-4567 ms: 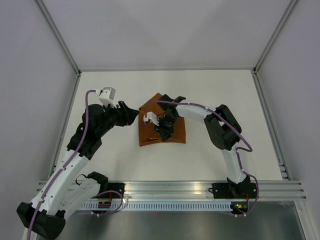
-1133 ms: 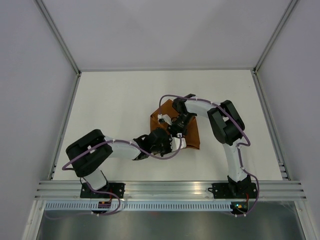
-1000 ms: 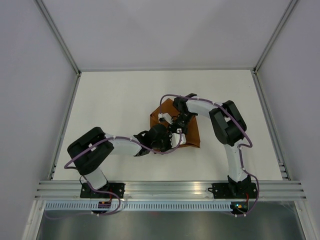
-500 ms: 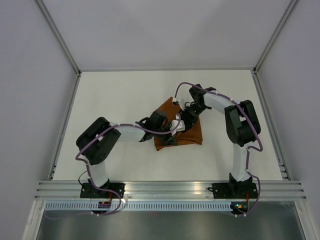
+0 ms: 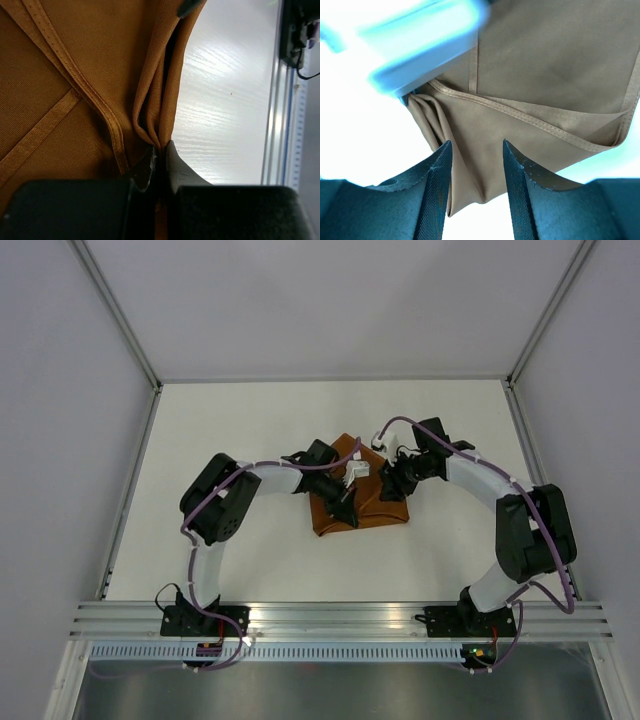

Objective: Fold the napkin, place the utensils inside, and roll it up
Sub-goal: Roll the napkin with the utensil

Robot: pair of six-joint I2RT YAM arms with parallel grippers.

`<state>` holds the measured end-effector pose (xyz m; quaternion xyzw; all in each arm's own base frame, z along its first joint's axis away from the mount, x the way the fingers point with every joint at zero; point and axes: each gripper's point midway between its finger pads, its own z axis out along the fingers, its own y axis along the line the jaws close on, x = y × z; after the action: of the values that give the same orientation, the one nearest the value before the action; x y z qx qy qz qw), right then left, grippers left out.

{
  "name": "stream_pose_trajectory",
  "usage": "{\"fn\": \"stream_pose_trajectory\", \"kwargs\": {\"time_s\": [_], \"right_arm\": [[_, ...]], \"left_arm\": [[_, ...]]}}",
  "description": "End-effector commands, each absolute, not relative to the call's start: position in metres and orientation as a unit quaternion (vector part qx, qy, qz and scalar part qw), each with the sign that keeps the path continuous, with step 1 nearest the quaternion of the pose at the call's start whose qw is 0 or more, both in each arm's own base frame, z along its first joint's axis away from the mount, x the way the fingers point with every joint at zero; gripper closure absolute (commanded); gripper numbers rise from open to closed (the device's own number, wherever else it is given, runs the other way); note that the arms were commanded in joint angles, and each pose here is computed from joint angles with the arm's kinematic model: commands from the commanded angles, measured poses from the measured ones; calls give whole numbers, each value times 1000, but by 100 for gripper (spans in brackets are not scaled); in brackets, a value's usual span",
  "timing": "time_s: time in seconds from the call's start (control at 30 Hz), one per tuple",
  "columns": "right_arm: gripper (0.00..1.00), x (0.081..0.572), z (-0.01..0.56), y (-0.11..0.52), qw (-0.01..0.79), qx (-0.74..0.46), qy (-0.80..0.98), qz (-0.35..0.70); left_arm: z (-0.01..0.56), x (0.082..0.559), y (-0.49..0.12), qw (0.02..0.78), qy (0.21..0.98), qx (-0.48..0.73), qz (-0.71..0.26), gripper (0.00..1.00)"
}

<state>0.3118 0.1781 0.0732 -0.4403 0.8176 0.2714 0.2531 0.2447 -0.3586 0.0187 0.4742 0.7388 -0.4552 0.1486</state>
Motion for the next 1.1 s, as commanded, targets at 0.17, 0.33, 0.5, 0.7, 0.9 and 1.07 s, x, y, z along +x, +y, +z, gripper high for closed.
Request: {"fn": "stream_pose_trajectory", "kwargs": {"time_s": [0.17,0.33,0.5,0.7,0.9,1.07], "right_arm": [[49,307,80,175,352,-509,753,225],[48,285,76,179,386,-554,712,193],[47,264,72,196,408,-611,664,139],[44,227,57,226,399,-670,612,131],[42,215,44,236,392,-699,587,112],[42,218,34,242,386,-708,583,100]], "left_arm": [[-21,213,-339,-23,791,393,-469,98],[-27,214,-336,-47,797,371,-475,98],[-33,214,-335,-69,800,356,-478,98],[-36,218,-331,-73,805,346,-476,98],[-35,220,-331,-76,805,345,-476,98],[-36,220,-331,-79,805,345,-476,98]]}}
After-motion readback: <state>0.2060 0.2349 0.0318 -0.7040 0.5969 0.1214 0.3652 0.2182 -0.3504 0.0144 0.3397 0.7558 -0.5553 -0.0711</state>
